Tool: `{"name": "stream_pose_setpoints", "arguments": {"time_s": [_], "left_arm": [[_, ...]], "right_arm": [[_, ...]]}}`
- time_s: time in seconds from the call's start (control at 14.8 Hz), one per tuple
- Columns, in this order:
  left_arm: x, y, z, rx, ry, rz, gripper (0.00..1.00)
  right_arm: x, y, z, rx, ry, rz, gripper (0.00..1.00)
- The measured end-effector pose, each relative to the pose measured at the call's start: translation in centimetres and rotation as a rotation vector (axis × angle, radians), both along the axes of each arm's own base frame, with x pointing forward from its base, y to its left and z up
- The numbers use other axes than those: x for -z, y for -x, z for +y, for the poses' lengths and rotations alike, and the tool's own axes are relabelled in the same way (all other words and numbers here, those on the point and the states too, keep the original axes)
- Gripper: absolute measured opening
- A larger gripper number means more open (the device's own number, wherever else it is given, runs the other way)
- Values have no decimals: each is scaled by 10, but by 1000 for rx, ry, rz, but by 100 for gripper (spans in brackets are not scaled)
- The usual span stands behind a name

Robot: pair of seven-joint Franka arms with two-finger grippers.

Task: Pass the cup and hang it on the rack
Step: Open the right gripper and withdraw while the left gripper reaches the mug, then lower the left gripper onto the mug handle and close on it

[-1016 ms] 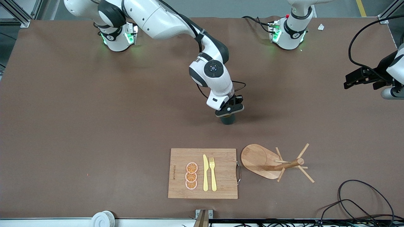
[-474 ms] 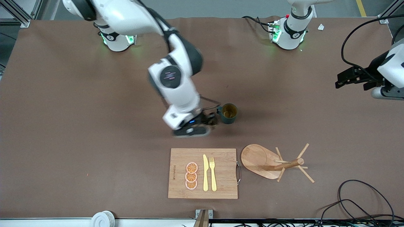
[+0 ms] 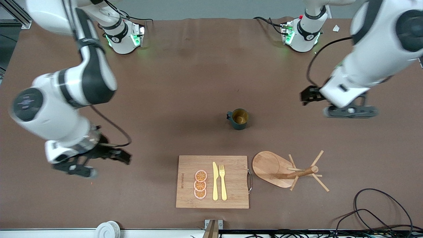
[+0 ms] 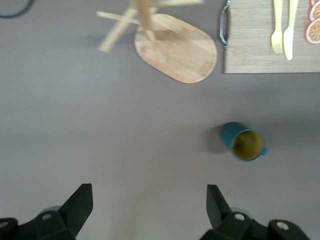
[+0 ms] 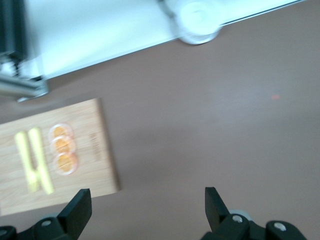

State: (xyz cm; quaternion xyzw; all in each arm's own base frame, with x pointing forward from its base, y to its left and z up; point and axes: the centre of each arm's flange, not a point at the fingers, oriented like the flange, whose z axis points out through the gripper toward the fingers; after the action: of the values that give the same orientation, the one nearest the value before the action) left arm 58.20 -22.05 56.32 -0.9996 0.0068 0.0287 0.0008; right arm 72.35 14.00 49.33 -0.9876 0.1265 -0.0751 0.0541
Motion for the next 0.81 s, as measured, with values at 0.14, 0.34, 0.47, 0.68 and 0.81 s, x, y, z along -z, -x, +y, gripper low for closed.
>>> {"name": "stream_pose_setpoints", "arguments": {"time_s": [0.14, 0.34, 0.47, 0.68, 0.81], "left_arm": [[16, 5, -44, -18, -11, -21, 100], [37, 14, -105, -49, -43, -104, 100], [65, 27, -153, -90, -76, -141, 100], [114, 55, -218, -130, -141, -196, 100], [149, 81, -257, -164, -200, -239, 100]], "right_arm": [[-8, 0, -61, -35, 17, 16, 100], [-30, 21, -131, -105, 30, 28, 100], [-47, 46, -156, -128, 60, 35, 100], [-75, 95, -159, -149, 92, 42, 100], [-88, 128, -156, -162, 95, 46, 100]]}}
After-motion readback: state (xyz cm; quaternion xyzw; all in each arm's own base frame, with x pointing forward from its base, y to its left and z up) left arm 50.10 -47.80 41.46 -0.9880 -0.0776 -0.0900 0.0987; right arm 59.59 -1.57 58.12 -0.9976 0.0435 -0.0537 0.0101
